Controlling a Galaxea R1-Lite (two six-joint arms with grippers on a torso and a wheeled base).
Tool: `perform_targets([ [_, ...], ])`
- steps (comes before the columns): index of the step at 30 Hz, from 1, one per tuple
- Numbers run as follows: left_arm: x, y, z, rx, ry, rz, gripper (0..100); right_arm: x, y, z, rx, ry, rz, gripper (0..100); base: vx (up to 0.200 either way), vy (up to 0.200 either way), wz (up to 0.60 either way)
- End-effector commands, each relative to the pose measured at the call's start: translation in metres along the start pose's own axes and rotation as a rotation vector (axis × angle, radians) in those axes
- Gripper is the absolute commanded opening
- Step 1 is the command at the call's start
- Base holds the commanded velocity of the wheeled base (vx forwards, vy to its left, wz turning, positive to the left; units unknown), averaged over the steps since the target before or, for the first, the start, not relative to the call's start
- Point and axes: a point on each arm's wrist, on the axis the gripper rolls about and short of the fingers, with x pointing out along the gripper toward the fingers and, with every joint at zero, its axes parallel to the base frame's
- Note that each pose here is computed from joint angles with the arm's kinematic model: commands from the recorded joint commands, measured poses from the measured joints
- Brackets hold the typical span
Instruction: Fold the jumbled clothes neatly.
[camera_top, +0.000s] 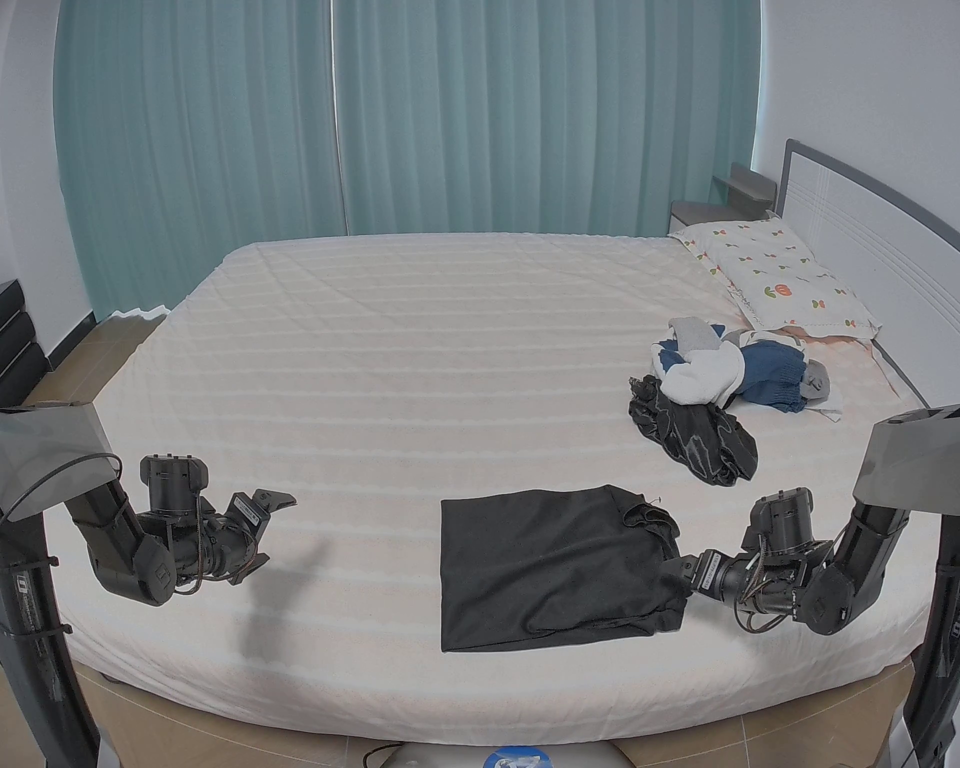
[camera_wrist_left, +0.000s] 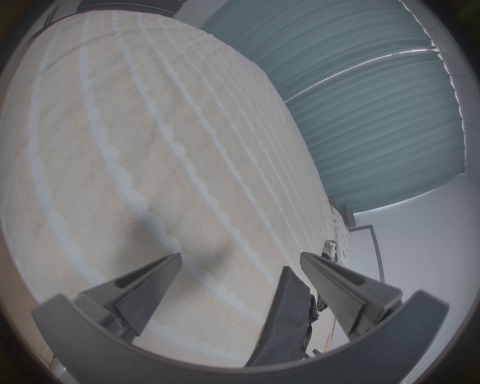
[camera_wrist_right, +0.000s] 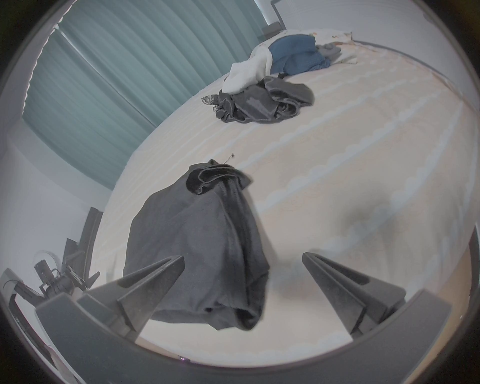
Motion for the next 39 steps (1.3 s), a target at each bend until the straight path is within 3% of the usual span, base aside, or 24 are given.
perform_targets([
  [1,0.000,0.000,0.000,0.000,-0.001,-0.001,100,0.029,0.005,-0.012,0.004,0.052,0.013,100,0.000,0.000,0.00],
  [4,0.000,0.000,0.000,0.000,-0.001,-0.001,100,0.036,0.003,-0.016,0.003,0.063,0.007,100,0.000,0.000,0.00],
  [5,0.000,0.000,0.000,0.000,-0.001,-0.001,100,0.037,0.003,-0.016,0.003,0.063,0.003,0,0.000,0.000,0.00],
  [22,0.000,0.000,0.000,-0.001,-0.001,-0.001,100,0.014,-0.005,-0.017,0.014,0.071,-0.021,0,0.000,0.000,0.00],
  [23,0.000,0.000,0.000,-0.001,-0.001,-0.001,100,0.017,-0.006,-0.017,0.016,0.074,-0.023,100,0.000,0.000,0.00],
  [26,0.000,0.000,0.000,-0.001,-0.001,-0.001,100,0.016,-0.004,-0.015,0.018,0.062,-0.016,100,0.000,0.000,0.00],
  [33,0.002,-0.001,0.002,-0.002,-0.011,-0.001,100,0.002,0.018,0.018,0.044,-0.098,0.103,100,0.000,0.000,0.00],
  [39,0.002,-0.001,0.001,-0.007,-0.013,0.003,100,0.027,0.044,0.023,0.057,-0.102,0.165,100,0.000,0.000,0.00],
])
